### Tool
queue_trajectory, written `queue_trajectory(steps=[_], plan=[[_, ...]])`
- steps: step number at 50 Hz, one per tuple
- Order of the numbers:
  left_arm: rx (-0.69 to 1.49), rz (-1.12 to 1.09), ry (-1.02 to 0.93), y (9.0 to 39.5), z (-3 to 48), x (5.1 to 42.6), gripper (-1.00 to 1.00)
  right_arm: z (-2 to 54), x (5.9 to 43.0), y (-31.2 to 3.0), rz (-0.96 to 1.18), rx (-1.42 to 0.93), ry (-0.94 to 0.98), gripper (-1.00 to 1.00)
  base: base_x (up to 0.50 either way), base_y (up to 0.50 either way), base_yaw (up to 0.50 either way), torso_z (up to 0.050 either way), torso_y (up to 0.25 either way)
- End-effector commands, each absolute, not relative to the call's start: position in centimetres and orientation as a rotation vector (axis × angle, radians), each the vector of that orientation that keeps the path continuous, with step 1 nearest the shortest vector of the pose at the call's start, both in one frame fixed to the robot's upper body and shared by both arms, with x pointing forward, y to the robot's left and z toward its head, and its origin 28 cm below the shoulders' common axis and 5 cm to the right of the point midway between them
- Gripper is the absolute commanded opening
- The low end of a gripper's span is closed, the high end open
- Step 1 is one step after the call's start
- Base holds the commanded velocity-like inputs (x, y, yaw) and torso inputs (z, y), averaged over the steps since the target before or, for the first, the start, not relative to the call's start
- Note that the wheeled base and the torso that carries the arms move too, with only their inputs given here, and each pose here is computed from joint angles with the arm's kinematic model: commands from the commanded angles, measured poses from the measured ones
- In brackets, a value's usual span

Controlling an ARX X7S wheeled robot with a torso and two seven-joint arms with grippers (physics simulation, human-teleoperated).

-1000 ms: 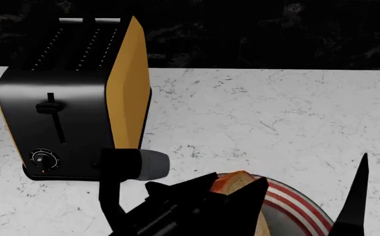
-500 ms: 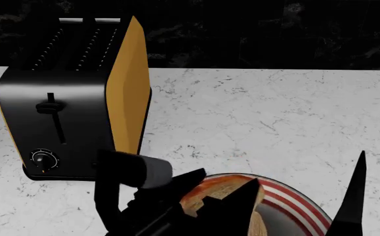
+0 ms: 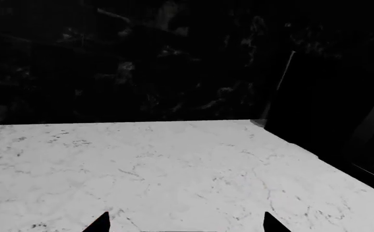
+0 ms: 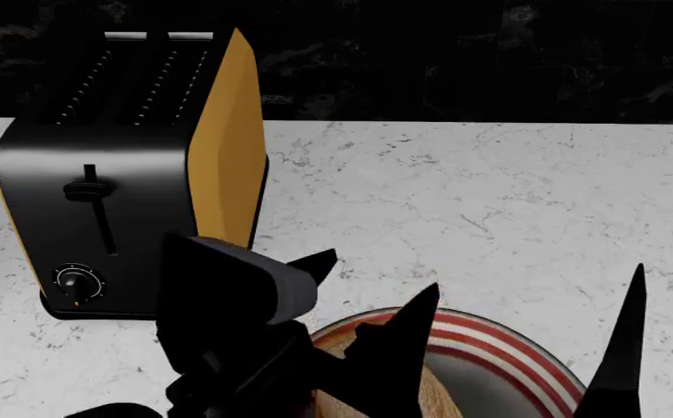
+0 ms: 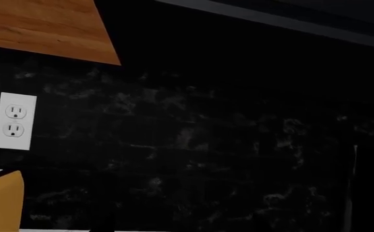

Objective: Place the toasted item on a plate.

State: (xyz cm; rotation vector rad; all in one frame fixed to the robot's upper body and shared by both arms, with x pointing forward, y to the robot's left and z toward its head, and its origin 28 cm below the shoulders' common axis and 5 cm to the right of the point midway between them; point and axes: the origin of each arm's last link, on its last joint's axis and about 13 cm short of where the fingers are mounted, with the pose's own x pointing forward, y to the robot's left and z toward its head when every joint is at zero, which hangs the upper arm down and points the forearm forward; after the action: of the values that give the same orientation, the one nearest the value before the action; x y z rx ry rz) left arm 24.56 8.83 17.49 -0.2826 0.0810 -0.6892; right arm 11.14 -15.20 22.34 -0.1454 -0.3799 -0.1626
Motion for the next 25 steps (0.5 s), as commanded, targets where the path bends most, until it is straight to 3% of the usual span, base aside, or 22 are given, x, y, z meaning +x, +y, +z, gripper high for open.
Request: queue_trajectory(steps=[1, 10, 25], plan=[[-0.242, -0.664, -0.011, 9.6, 20.1, 24.5, 1.0, 22.6, 11.3, -15.2, -0.155, -0.147, -0.38, 1.0, 0.0, 0.0, 0.0, 0.0, 0.0], [-0.209, -0.567, -0.176, 12.4, 24.6, 23.1, 1.0, 22.6, 11.3, -15.2, -0.134, -0.146, -0.376, 1.0, 0.0, 0.0, 0.0, 0.0, 0.001], [-0.177, -0.347, -0.29, 17.0, 27.1, 21.1, 1.0, 23.0, 12.0, -15.0, -0.106, -0.147, -0.383, 1.0, 0.0, 0.0, 0.0, 0.0, 0.0]])
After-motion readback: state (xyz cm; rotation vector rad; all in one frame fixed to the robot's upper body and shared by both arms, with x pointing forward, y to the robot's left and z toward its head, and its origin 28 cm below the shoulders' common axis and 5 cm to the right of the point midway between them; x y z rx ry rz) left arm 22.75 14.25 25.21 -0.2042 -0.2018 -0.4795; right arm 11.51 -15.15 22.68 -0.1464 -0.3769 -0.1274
